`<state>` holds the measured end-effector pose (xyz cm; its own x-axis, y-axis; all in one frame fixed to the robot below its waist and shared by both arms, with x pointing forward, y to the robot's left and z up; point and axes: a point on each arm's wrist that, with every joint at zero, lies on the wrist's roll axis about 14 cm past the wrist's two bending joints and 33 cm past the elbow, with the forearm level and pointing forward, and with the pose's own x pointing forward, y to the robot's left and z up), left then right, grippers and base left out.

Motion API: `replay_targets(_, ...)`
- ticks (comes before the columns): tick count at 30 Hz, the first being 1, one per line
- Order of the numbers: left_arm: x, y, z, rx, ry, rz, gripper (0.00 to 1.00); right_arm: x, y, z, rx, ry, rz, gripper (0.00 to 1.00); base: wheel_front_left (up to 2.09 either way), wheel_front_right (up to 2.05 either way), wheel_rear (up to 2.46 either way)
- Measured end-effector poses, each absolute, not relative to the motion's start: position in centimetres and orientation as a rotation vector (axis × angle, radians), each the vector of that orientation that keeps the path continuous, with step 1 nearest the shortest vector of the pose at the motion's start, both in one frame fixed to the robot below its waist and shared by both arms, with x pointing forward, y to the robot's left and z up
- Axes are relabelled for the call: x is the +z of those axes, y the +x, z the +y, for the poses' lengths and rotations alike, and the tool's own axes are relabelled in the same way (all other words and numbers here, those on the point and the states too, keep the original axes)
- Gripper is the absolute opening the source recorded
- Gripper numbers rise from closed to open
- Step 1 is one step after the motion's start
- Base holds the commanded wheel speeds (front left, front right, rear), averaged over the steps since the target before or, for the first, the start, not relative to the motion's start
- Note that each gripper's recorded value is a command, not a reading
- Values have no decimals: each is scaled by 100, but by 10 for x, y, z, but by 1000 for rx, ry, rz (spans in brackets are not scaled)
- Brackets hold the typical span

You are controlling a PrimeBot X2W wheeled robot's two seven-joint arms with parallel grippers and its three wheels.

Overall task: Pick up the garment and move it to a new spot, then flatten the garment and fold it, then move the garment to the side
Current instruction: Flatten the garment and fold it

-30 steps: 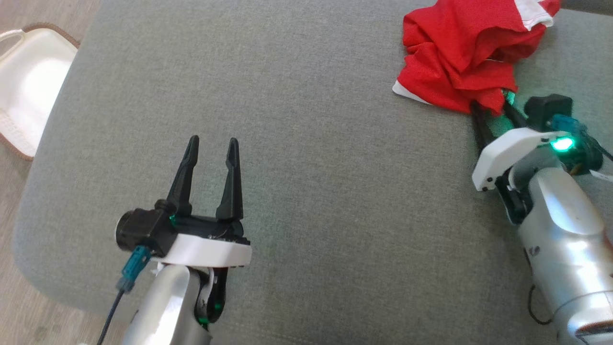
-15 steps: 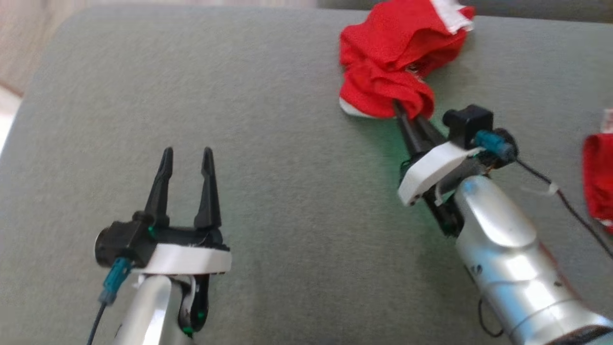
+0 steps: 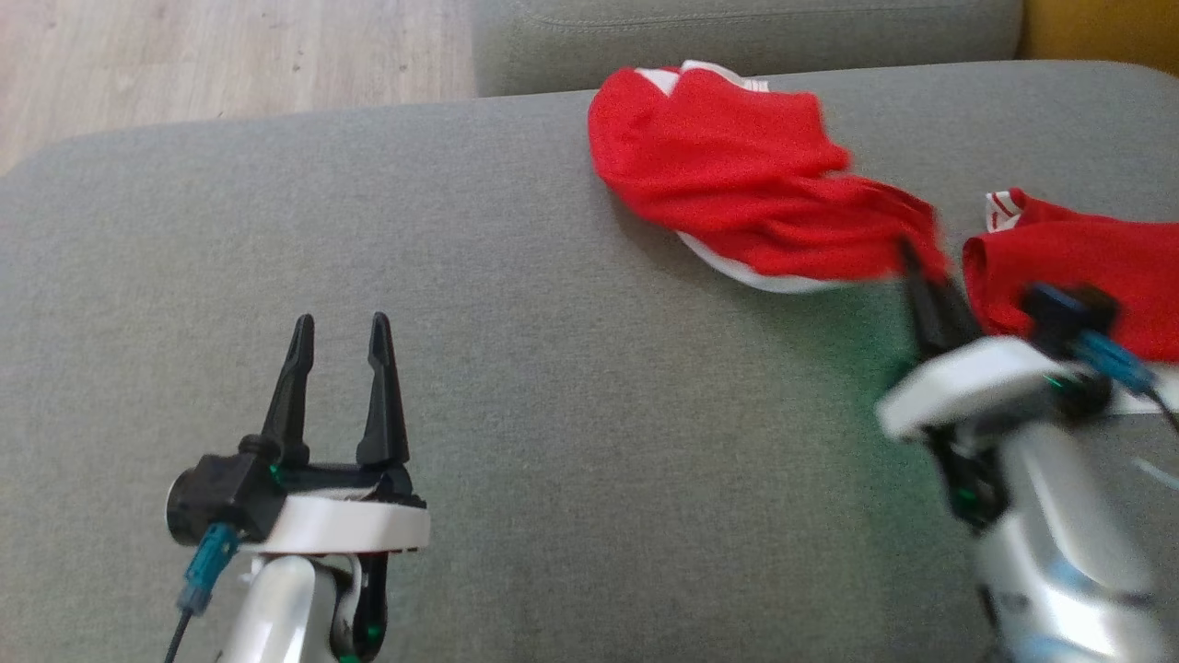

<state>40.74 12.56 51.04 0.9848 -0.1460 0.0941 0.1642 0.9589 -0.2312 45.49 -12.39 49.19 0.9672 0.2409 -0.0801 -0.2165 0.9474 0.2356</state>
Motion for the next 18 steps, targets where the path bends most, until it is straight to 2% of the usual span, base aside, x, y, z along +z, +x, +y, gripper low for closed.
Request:
replay_targets(3, 511, 408, 121, -170, -242, -76, 100, 466, 439, -179, 73, 225, 177, 0, 0, 0, 0)
replay_targets(6, 508, 408, 120, -174, -242, -68, 100, 448, 430, -201, 3, 190, 239, 0, 0, 0, 0)
replay_targets(7, 507, 408, 119, -178, -243, -66, 100, 445, 430, -203, -7, 178, 250, 20, 0, 0, 0)
replay_targets(8, 506, 408, 119, -180, -243, -63, 100, 444, 430, -205, -15, 169, 252, 100, 0, 0, 0)
replay_targets(12, 503, 406, 118, -183, -241, -53, 100, 444, 432, -200, -8, 142, 248, 100, 0, 0, 0)
replay_targets(18, 505, 404, 120, -179, -239, -56, 100, 478, 441, -173, 78, 100, 106, 100, 0, 0, 0)
